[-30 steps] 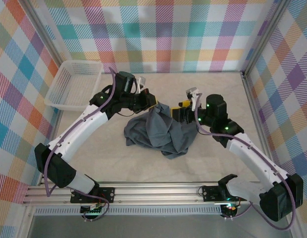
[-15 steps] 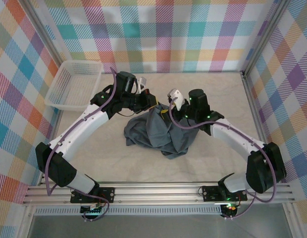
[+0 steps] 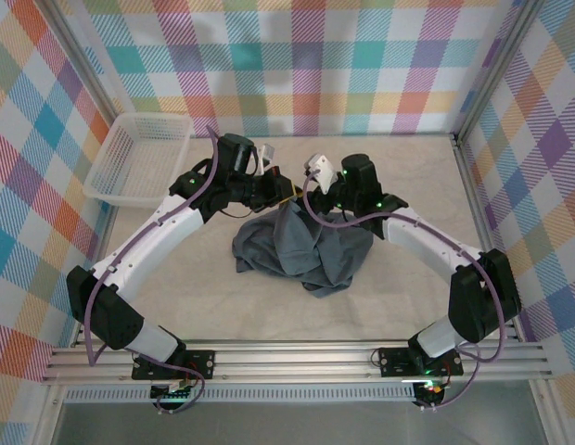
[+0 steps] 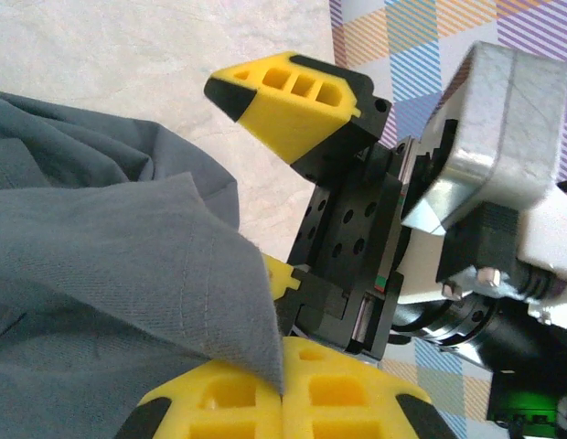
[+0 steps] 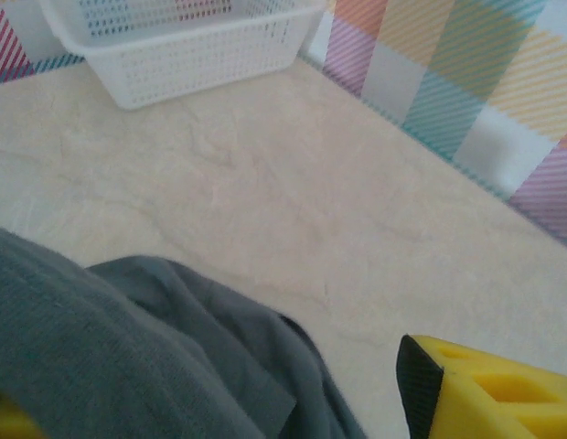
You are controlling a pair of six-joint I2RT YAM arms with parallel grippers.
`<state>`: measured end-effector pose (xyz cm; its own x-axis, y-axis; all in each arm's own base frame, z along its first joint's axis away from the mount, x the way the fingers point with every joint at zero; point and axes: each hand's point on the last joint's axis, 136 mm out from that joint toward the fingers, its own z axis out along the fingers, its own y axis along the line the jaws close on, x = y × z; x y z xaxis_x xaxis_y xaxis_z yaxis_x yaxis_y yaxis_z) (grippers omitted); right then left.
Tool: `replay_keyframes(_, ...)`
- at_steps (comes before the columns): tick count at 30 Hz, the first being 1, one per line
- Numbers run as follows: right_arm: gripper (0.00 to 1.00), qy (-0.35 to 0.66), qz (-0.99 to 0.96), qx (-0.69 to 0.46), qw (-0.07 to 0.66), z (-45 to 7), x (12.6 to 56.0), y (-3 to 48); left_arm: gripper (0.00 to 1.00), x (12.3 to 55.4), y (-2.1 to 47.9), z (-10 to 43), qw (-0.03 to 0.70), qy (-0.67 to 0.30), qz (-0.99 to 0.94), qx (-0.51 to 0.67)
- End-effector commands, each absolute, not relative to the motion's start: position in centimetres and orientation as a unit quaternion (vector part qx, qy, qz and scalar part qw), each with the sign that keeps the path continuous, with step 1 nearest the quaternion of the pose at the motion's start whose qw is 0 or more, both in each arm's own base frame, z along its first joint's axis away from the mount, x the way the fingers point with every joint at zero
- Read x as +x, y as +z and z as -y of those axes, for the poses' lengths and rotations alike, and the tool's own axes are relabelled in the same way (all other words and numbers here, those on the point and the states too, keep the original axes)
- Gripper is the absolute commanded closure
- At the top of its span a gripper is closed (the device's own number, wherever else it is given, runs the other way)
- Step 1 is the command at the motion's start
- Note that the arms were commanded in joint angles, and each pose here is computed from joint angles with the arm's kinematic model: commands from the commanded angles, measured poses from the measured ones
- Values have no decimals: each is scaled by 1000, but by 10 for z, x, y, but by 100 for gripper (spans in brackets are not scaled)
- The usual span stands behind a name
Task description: Fold the inside-out t-shirt
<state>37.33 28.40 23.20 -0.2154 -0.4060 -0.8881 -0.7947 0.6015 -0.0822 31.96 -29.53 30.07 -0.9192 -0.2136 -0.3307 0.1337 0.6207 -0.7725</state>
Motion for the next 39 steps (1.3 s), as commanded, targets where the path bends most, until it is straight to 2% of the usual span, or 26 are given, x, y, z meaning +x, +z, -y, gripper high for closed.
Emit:
replay_keyframes(1,37,214,-803,-376,409,-277,363,220,100,320,312,295,217,-442,-870,-11)
replay_keyframes(7,42,229,-866,-297,332,-237,371,199,100,320,305,298,210,-443,-871,-9)
replay_keyframes(11,50,240,-894,-246,287,-199,382,184,100,319,304,298,209,-443,-872,-5)
replay_keyframes(15,53,245,-904,-223,269,-182,385,179,100,318,306,296,214,-441,-872,-3)
replay_keyframes(24,44,389,-849,-245,260,-225,350,214,100,321,304,298,214,-443,-871,-7)
replay_keyframes(29,36,430,-789,-270,345,-251,332,259,100,322,304,298,212,-442,-871,-8)
replay_keyframes(32,33,397,-756,-333,400,-275,313,270,100,322,303,298,212,-441,-872,-9)
replay_keyframes(35,32,359,-744,-328,459,-281,321,276,100,322,304,298,215,-441,-871,-9)
replay_keyframes(36,34,349,-741,-318,477,-280,328,277,100,322,303,298,214,-441,-872,-9)
replay_keyframes(39,62,326,-738,-312,501,-278,341,278,100,321,303,297,212,-440,-872,-11)
